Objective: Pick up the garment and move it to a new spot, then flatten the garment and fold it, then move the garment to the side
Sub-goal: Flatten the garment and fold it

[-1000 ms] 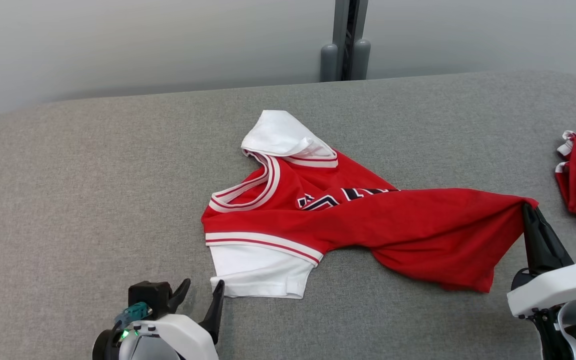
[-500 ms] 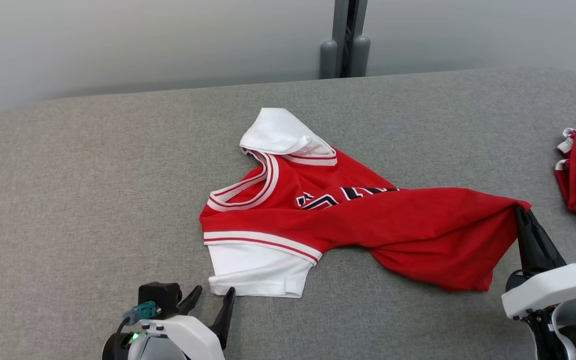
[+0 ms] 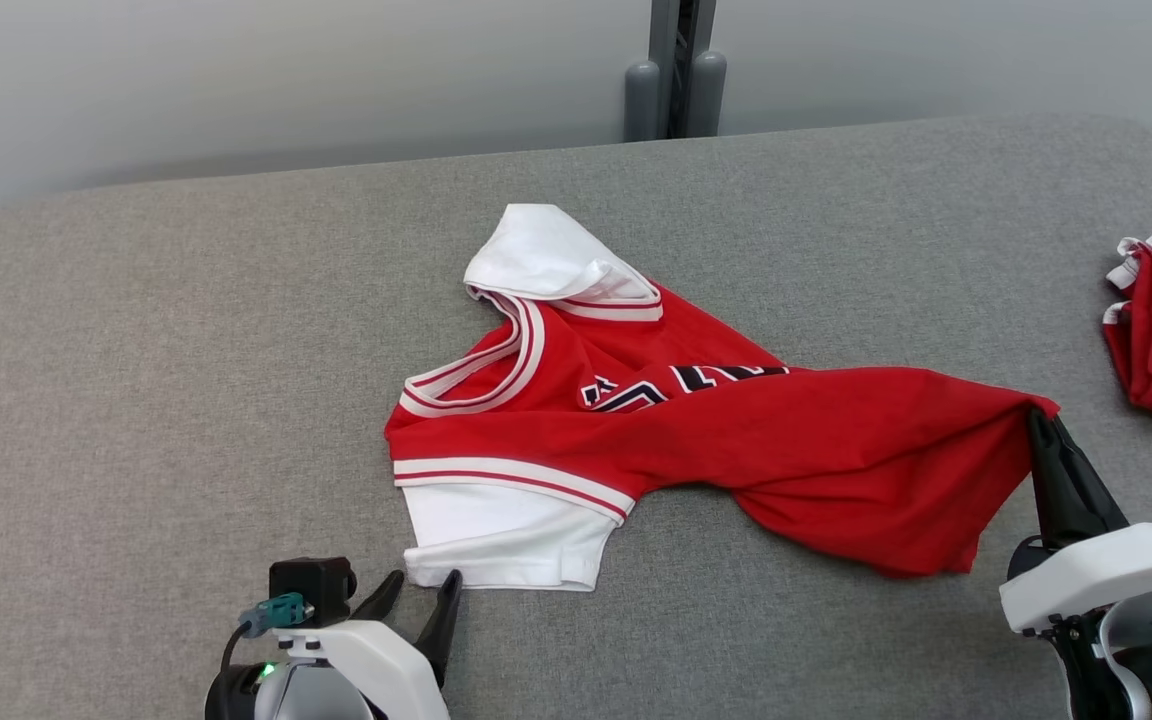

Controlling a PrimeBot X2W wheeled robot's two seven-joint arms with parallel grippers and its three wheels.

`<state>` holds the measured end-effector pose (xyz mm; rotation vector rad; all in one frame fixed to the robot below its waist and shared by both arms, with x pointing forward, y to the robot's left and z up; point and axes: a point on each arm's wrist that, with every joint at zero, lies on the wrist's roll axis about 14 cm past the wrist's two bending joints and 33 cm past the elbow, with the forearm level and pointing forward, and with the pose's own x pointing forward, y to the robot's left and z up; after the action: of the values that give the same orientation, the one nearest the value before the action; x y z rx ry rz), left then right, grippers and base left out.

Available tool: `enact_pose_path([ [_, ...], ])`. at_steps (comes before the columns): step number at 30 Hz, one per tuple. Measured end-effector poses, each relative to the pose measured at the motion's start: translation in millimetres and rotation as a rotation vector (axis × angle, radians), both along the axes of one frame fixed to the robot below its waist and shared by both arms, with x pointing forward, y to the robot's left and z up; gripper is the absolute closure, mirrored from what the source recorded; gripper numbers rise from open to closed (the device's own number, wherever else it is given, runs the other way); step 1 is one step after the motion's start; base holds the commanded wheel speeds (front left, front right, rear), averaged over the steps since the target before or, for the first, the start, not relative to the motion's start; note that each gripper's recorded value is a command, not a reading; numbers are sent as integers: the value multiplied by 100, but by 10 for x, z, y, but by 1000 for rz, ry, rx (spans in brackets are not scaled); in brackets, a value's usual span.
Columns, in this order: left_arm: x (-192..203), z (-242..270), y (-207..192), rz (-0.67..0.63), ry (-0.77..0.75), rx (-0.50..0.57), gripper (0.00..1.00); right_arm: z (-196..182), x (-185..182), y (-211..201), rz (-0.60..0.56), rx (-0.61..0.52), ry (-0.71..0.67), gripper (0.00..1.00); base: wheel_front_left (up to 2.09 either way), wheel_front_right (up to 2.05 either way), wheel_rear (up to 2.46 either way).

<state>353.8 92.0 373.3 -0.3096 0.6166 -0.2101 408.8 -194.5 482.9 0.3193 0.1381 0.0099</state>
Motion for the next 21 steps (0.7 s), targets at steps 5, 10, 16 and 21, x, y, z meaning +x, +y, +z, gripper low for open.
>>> enact_pose_path([
  [5,8,16,-28,21,-1,-50,100,-18,9,21,5,1,4,100,0,0,0],
  [10,51,82,-5,34,-40,-65,100,-20,12,46,12,3,4,100,0,0,0],
  [16,104,244,13,35,-117,-78,100,20,-4,66,16,4,-8,100,0,0,0],
  [21,133,517,-61,7,-199,-134,100,161,-31,64,13,4,-55,100,0,0,0],
])
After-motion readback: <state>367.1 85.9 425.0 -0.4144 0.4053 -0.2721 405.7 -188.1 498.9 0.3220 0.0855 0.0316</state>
